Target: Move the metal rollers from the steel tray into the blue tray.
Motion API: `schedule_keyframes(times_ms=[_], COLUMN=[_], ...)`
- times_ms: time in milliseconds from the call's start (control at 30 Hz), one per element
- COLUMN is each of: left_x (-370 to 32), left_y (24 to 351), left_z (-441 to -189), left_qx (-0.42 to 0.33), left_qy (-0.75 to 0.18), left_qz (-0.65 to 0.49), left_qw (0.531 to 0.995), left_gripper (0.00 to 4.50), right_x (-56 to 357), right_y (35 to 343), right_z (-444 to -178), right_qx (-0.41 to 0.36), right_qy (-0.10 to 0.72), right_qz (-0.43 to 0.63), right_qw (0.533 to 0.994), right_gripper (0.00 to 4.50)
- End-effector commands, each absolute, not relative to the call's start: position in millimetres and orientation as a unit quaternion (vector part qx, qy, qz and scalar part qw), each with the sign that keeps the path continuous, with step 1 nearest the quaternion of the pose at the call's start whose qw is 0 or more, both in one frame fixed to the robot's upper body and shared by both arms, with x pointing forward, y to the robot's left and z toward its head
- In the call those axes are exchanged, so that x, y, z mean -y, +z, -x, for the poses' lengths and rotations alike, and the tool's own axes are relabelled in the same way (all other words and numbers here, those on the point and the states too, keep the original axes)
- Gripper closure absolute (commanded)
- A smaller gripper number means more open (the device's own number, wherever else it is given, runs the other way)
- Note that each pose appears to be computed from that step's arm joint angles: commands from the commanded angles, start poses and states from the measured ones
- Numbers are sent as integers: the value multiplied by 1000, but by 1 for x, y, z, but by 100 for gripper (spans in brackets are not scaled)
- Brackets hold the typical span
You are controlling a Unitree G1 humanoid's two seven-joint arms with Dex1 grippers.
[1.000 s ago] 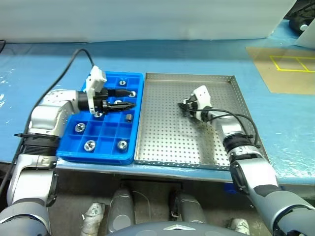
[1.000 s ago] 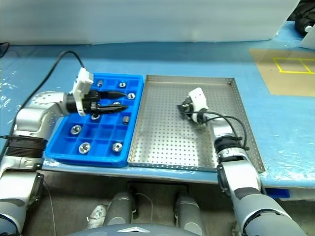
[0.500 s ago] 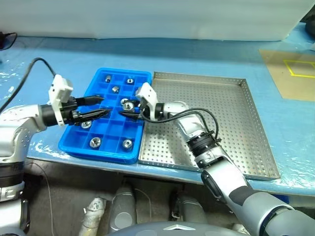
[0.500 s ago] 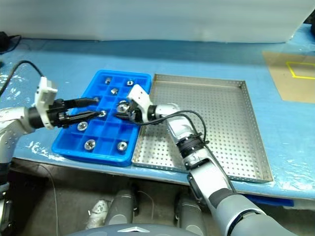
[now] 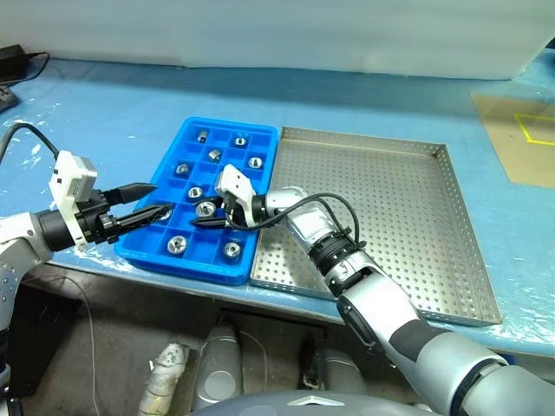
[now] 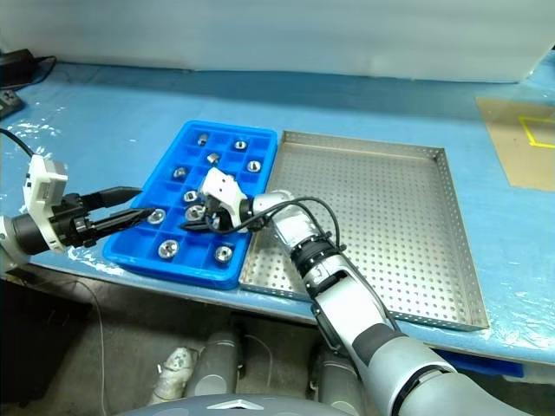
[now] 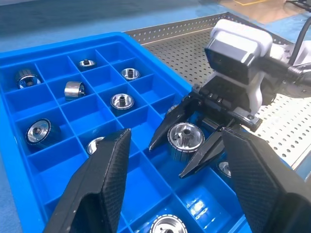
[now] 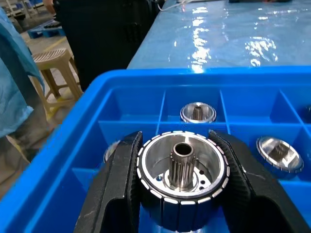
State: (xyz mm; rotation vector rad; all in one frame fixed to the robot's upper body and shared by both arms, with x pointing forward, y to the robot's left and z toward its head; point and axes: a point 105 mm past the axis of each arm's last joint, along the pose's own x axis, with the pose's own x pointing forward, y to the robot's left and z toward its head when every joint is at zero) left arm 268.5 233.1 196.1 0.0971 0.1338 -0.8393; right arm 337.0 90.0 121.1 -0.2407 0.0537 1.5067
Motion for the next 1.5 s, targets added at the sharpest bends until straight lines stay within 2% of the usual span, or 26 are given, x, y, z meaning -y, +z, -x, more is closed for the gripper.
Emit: schedule_keyframes(times_ms=[33,167,200,333,567,733,967,1133,1267,1400,1500], left_x=[-229,-227,-227,-224,-221,-208,-177,-156,-141,-139,-135], left_y=[210,210,210,211,211,214,203,180,166,174,167], left_z=[-268,-272,-273,-276,-282,-292,-326,-349,-364,-374,-374], left_qx=[-44,-44,-44,-45,-45,-34,-7,-15,-9,19,13], left_qy=[-413,-419,-420,-426,-437,-459,-478,-488,-487,-473,-479], left_qz=[-69,-70,-71,-71,-71,-67,-54,-33,0,29,24], left_qw=[907,904,904,901,896,885,876,872,874,880,877], left_gripper=[135,135,135,135,135,135,135,135,135,135,135], right_x=[-90,-89,-89,-89,-86,-70,-5,59,107,115,113], right_y=[133,136,136,134,139,164,193,188,170,165,163], right_z=[-341,-344,-343,-346,-349,-364,-366,-375,-373,-369,-368], right_qx=[2,15,17,12,17,43,90,59,24,15,14], right_qy=[678,667,668,657,650,624,576,479,390,357,355], right_qz=[118,116,114,114,105,86,135,129,113,93,100], right_qw=[725,735,735,746,752,776,801,867,914,929,929], right_gripper=[282,282,207,83,83,83,83,83,83,83,83])
